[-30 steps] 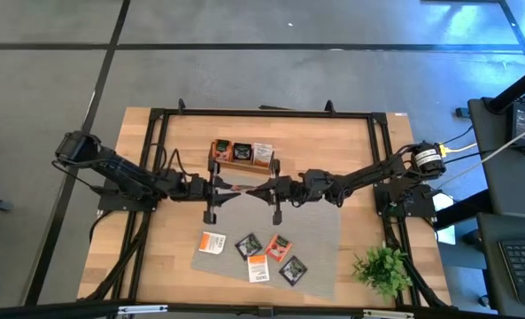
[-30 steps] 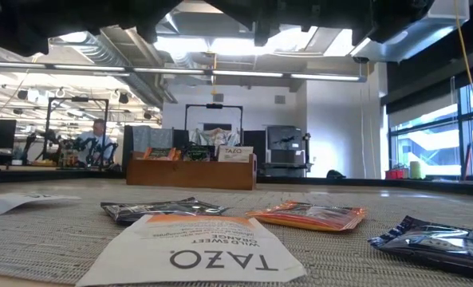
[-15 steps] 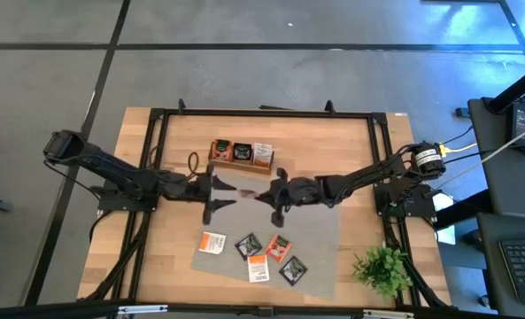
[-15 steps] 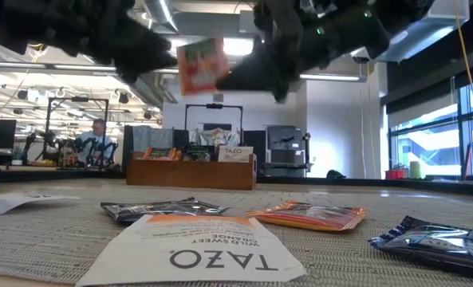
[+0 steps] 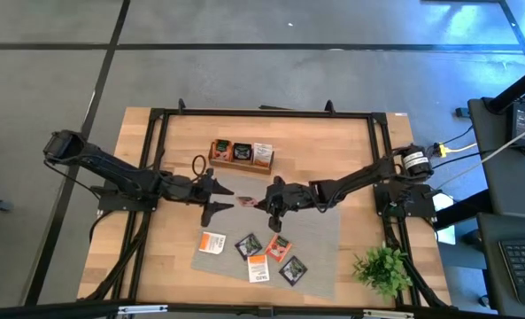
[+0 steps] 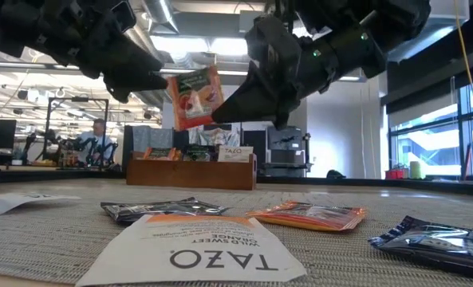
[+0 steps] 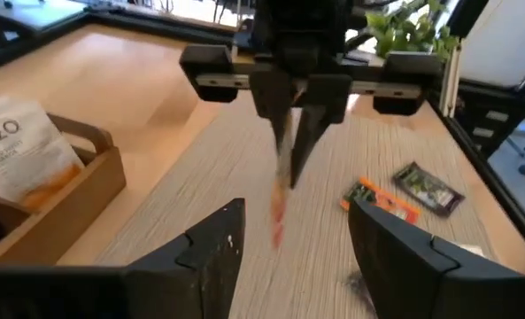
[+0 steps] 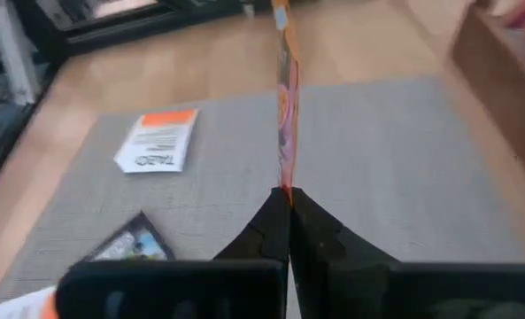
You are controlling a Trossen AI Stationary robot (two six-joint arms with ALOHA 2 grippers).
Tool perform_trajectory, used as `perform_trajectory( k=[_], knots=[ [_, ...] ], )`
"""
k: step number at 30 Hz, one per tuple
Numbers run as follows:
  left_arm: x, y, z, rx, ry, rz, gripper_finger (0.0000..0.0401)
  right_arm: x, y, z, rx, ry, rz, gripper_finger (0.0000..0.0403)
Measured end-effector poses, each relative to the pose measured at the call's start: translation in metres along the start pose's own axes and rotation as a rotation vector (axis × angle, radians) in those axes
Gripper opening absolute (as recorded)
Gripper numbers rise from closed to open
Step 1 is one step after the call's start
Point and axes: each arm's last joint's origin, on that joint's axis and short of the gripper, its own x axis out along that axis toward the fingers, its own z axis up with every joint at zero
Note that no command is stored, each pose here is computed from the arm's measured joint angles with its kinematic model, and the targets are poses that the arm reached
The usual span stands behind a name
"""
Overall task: Pick & Place Tea
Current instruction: Put the orange tea bag into the left section of the wooden organizer
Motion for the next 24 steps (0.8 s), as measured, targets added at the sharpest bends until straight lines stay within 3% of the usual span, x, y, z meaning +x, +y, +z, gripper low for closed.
perform_trajectory(
  k=[14,24],
  knots=[
    [0.0,0.001,-0.003,0.008,0.033,0.002,0.0187,0.028,0.008,0.007,-0.047,-0.021,0.058,0.0004],
    [0.0,0.0,-0.005,0.003,0.067,-0.045,0.0095,0.031,0.008,0.008,-0.053,0.013,0.043,0.0004]
  ],
)
